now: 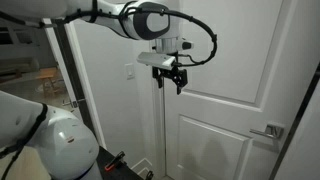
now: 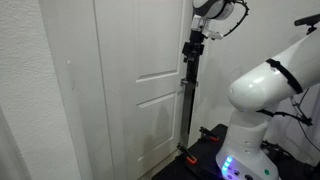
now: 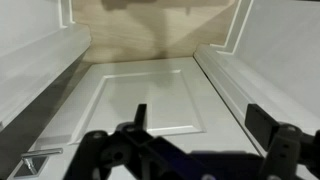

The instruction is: Turn off the light

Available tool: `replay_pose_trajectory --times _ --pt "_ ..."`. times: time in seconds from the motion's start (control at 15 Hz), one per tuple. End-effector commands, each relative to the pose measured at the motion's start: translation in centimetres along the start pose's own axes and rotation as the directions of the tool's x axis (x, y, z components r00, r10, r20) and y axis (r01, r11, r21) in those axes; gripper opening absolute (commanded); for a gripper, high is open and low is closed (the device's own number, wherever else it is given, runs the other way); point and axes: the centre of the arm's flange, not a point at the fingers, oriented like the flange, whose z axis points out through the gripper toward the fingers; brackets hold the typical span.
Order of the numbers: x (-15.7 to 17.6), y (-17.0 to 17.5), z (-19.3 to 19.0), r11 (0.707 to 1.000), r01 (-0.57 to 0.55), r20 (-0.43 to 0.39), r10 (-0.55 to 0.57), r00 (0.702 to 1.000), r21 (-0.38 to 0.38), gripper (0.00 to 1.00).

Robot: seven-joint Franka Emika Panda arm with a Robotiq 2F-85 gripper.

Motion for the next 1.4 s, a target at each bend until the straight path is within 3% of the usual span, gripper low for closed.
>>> replay_pose_trajectory --times 0.0,0.33,0.73,1.13,1.33 --pt "0.0 0.0 0.0 1.0 0.0 0.0 0.0 1.0 0.0 1.0" --pt "0.0 0.0 0.0 1.0 0.0 0.0 0.0 1.0 0.0 1.0" --pt "2.4 -2.8 2.6 0.987 0.09 0.003 -0.092 0.996 0.135 1.0" --pt "6.5 -9.4 6.7 0.926 0.251 -0.006 -0.26 0.966 0.283 1.0" --pt "8.1 -12.6 8.5 0.89 0.325 -0.019 -0.337 0.941 0.32 1.0"
